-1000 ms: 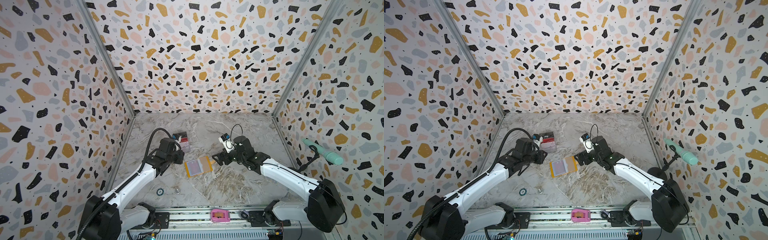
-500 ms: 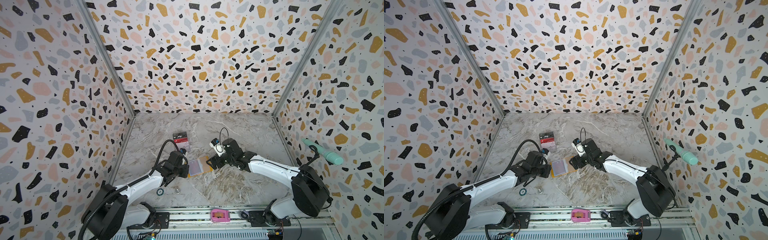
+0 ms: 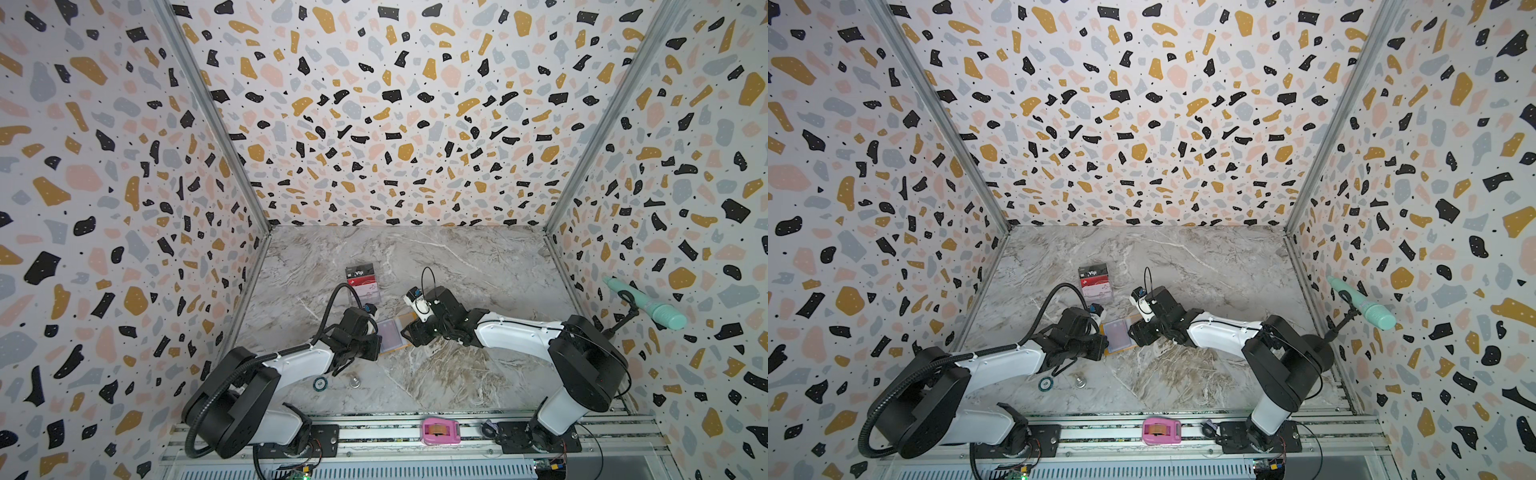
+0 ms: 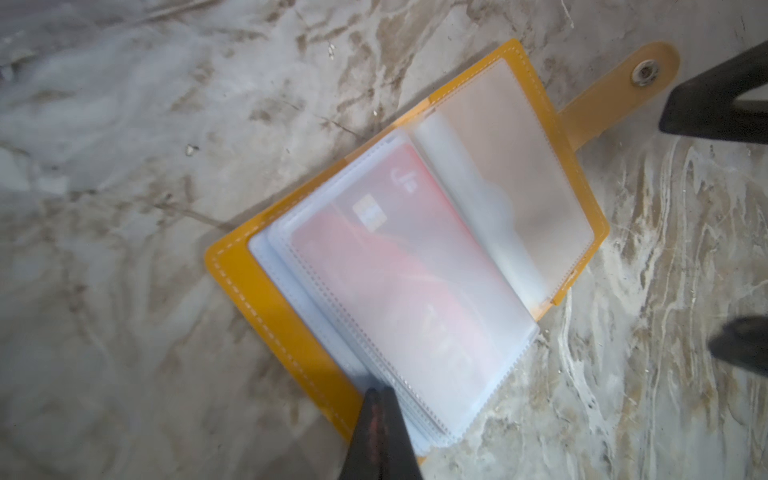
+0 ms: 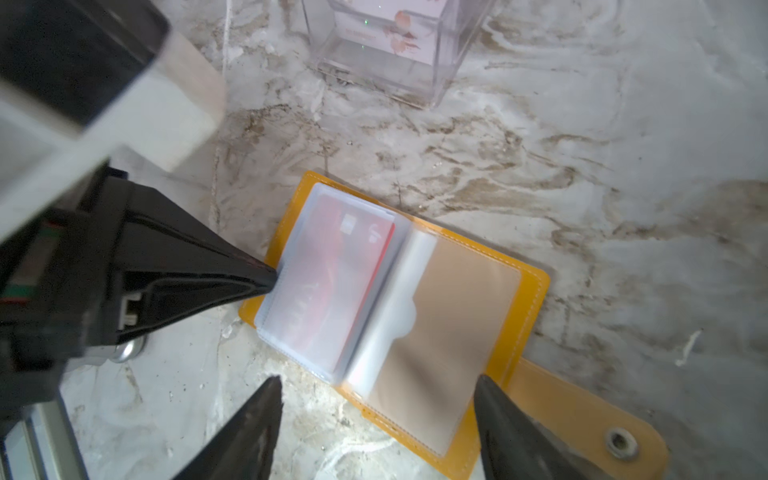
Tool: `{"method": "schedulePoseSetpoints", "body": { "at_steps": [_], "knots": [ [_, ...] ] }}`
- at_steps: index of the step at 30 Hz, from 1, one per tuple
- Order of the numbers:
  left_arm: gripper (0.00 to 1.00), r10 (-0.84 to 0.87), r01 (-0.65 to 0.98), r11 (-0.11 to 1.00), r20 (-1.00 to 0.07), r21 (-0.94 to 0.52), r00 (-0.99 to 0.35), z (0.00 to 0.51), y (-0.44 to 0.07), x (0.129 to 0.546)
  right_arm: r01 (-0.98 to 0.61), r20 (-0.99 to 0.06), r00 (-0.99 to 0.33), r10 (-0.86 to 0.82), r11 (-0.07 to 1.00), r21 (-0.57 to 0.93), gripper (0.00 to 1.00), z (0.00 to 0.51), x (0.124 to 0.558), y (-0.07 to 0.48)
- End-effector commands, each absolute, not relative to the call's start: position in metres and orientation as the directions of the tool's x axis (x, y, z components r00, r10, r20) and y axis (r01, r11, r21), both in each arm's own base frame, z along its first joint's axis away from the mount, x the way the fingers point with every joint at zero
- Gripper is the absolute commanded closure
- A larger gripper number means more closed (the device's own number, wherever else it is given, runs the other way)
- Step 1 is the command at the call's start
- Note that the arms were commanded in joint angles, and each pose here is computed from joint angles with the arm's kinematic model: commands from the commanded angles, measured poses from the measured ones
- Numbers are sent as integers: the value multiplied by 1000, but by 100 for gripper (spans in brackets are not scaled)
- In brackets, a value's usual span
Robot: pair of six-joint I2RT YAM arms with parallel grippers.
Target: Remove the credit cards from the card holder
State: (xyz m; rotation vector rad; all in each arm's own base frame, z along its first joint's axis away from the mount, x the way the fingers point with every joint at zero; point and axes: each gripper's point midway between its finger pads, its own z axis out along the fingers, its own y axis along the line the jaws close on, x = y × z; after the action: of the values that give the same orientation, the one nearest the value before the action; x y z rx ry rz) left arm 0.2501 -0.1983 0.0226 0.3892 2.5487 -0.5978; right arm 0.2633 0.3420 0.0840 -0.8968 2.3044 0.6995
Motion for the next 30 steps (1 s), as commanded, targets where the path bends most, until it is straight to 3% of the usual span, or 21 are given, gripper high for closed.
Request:
{"method": "schedulePoseSetpoints", "body": {
  "at_steps": [1,30],
  "knots": [
    [100,157,378,855,-518,-354,-840,17,-201,248,-738,-708,-575,-410,634,232,25,104,270,359],
    [100,91,337,835,-495,-435,-864,-5,-197,226,-705,-613,-626,-482,685,182,27,55,274,387]
  ]
}}
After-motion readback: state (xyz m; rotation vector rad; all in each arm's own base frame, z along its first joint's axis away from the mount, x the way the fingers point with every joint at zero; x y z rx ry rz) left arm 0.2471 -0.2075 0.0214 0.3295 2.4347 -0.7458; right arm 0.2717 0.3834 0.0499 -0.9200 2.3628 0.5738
